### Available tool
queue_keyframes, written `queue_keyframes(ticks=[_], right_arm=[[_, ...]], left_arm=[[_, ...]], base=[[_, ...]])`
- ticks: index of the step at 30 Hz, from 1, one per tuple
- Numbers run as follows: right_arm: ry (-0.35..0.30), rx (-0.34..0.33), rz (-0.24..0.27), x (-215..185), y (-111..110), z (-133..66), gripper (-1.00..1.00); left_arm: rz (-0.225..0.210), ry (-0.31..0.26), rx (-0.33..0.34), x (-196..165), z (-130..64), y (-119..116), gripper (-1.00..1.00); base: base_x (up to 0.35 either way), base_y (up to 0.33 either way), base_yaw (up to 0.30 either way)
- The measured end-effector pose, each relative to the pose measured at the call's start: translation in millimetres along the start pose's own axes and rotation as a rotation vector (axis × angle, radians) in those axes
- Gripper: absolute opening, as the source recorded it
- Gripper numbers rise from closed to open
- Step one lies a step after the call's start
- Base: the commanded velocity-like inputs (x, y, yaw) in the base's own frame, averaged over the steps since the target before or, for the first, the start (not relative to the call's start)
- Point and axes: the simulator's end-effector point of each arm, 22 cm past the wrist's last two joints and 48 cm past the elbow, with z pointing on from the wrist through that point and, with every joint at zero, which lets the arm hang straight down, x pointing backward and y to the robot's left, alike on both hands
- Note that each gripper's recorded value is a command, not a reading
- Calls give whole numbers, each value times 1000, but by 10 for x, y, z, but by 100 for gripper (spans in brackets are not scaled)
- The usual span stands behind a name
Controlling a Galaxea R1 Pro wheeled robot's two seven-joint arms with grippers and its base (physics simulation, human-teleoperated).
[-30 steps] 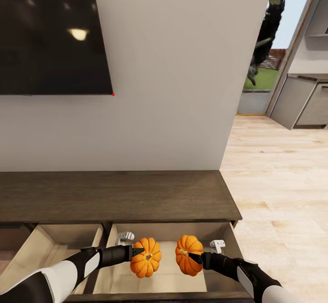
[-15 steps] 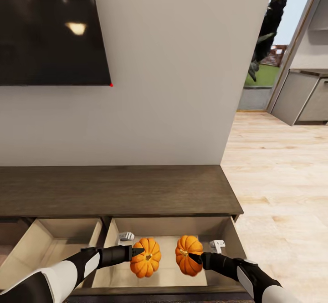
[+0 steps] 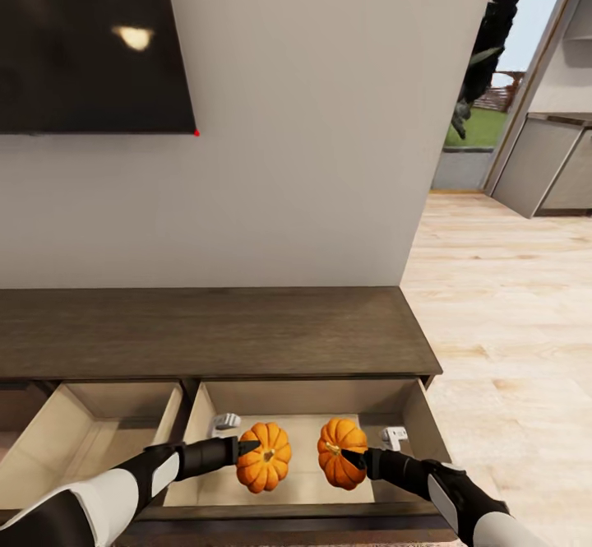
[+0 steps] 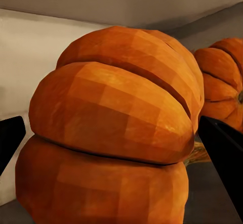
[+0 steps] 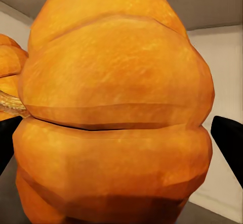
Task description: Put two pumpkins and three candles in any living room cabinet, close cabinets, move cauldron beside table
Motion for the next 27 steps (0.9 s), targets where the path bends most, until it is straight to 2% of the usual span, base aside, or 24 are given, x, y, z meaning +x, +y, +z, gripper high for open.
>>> queue_keyframes(ticks=[12,20,23,27], right_arm=[[7,-3,19,157,-166,175,-100],[5,-6,19,228,-267,304,-100],[-28,-9,4,62,-288,357,-100],[-20,-14,0,91,-317,432,-100]], left_arm=[[-20,-4,-13,163,88,321,-100],[1,-27,30,105,239,310,-100],[8,-50,61,28,311,239,-100],[16,-51,70,56,379,274,-100]], base=[[0,0,0],[0,0,0],[0,0,0],[0,0,0]])
